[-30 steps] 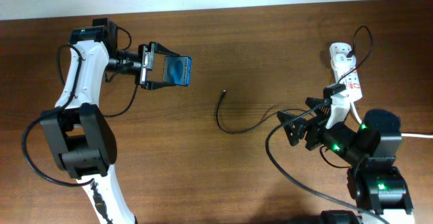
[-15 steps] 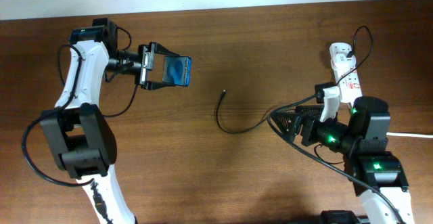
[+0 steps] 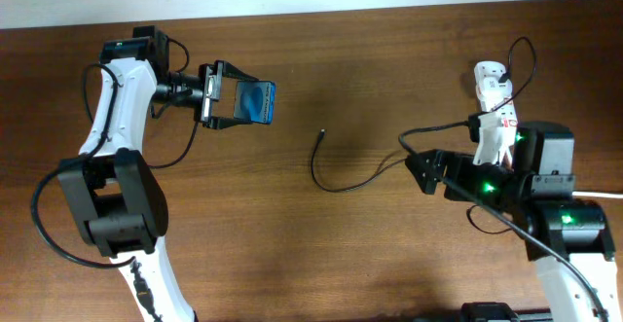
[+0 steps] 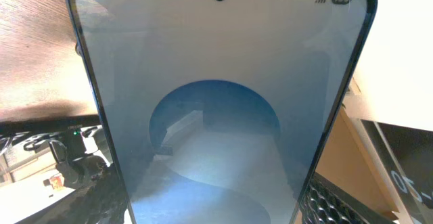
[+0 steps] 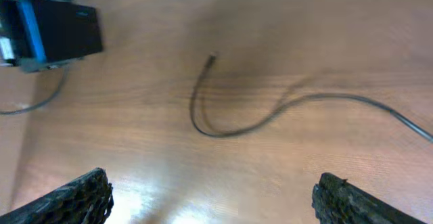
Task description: Plug charger to phone and switch on socket
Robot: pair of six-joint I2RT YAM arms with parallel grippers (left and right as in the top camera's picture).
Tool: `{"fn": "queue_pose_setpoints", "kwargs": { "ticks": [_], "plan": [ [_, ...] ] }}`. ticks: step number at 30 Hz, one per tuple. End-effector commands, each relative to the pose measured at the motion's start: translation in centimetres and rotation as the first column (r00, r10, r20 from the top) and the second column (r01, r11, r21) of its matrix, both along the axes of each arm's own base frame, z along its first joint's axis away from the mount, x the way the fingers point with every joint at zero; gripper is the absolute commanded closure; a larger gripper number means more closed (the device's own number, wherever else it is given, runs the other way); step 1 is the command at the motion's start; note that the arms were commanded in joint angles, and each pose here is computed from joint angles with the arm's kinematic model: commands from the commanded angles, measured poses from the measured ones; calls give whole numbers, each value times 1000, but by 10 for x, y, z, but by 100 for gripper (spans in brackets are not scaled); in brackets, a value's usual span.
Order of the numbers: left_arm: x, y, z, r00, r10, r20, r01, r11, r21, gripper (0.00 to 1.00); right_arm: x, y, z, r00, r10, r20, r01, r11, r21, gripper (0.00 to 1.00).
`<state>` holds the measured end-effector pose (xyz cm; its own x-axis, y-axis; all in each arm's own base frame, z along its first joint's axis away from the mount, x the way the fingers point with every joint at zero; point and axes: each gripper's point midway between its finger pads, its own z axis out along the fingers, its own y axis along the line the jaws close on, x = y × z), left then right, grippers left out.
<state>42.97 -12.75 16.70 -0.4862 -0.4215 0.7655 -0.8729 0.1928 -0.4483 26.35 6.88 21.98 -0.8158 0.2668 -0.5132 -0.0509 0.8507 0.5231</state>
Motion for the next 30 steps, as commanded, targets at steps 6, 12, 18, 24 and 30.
{"fn": "queue_pose_setpoints", "kwargs": {
  "ticks": [6,12,18,24,30],
  "plan": [
    [4,-2,13,1000,5,23,-4,1000,-26,100,-8,-19,0,994,-82,-70,74,991,-109,1],
    [3,-3,16,1000,5,16,-4,999,-48,100,-7,-19,1,994,-82,-66,74,991,-108,1],
    [-1,-4,17,1000,5,-14,-5,999,-53,100,0,-5,13,999,-30,-19,30,999,-32,0],
    [-12,-21,8,998,-39,-54,39,999,4,100,17,17,18,998,65,4,-65,994,90,3],
    [-25,-38,-18,989,-50,-141,76,981,179,100,32,24,11,996,83,-17,-80,986,146,7]
  ]
}}
